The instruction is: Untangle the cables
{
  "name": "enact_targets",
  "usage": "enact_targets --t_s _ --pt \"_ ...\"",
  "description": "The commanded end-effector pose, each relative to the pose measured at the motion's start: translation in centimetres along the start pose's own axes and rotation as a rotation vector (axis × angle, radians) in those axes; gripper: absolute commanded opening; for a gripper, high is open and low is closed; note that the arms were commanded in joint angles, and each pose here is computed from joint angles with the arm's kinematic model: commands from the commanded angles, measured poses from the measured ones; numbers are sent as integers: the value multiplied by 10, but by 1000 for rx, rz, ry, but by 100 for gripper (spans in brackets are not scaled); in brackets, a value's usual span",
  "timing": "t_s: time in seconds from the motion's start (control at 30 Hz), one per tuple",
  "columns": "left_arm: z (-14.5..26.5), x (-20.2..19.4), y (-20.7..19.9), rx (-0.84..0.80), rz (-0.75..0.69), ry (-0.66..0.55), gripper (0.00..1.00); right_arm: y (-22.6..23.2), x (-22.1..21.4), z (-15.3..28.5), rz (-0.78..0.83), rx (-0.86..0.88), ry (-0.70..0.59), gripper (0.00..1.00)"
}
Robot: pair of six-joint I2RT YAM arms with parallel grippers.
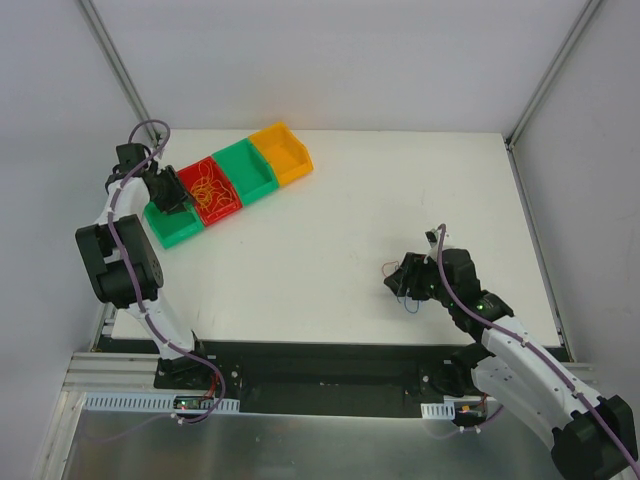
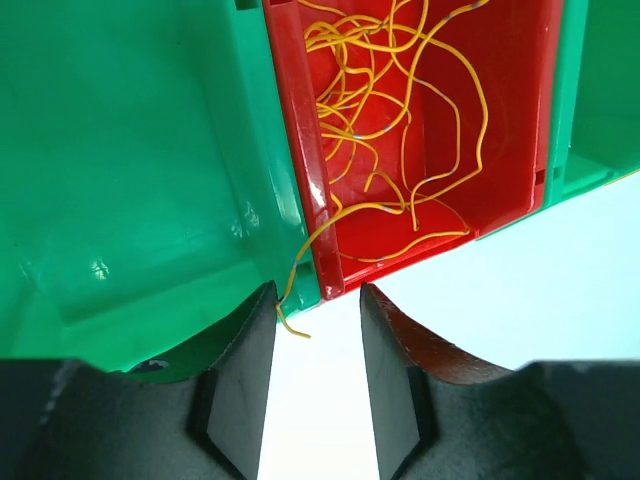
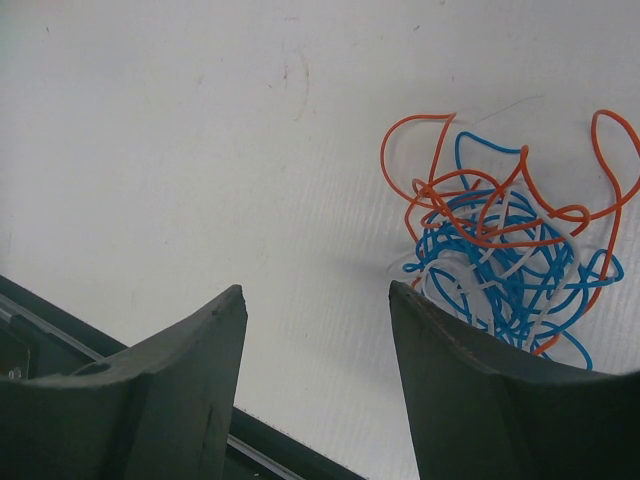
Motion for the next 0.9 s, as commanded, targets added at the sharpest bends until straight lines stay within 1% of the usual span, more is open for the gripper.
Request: enact_targets --t_s 0.0,0.07,0.17,0.2,0.3,0.37,0.47,0.5,0.73,0.87 --pt "18 1 -12 -40 -5 -27 41 5 11 0 -7 22 -45 62" --pt "19 0 -13 -37 -10 -33 40 5 11 0 -6 24 -45 62" --pt "20 0 -12 -24 -13 -38 26 5 10 -1 -11 24 -41 62" --pt "20 0 -12 -19 -12 -38 23 5 9 -1 -12 27 -40 62" --pt "21 1 -12 -10 -16 -48 17 5 9 -2 -19 28 -40 62" --pt "21 1 -11 1 -21 -52 12 5 8 -2 -18 33 -38 62" --pt "24 2 -14 13 -38 -71 1 5 8 -2 -21 35 -37 62" --pt "25 2 -16 13 -43 -76 0 6 8 -2 -21 36 -37 62" --pt "26 4 -36 8 -64 -107 0 7 12 0 -17 39 -53 62" --pt "10 17 -45 9 -52 -103 0 8 14 2 -14 37 -56 61"
Point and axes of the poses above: each gripper's point midway between its finger pads, its own z axis back along the fingers, its own y axis along the line the jaws close on, x = y × z, the point moved 6 cm from there along z, back along the fingers, and after that the axes turned 10 degrees about z, right-handed, at the moved point
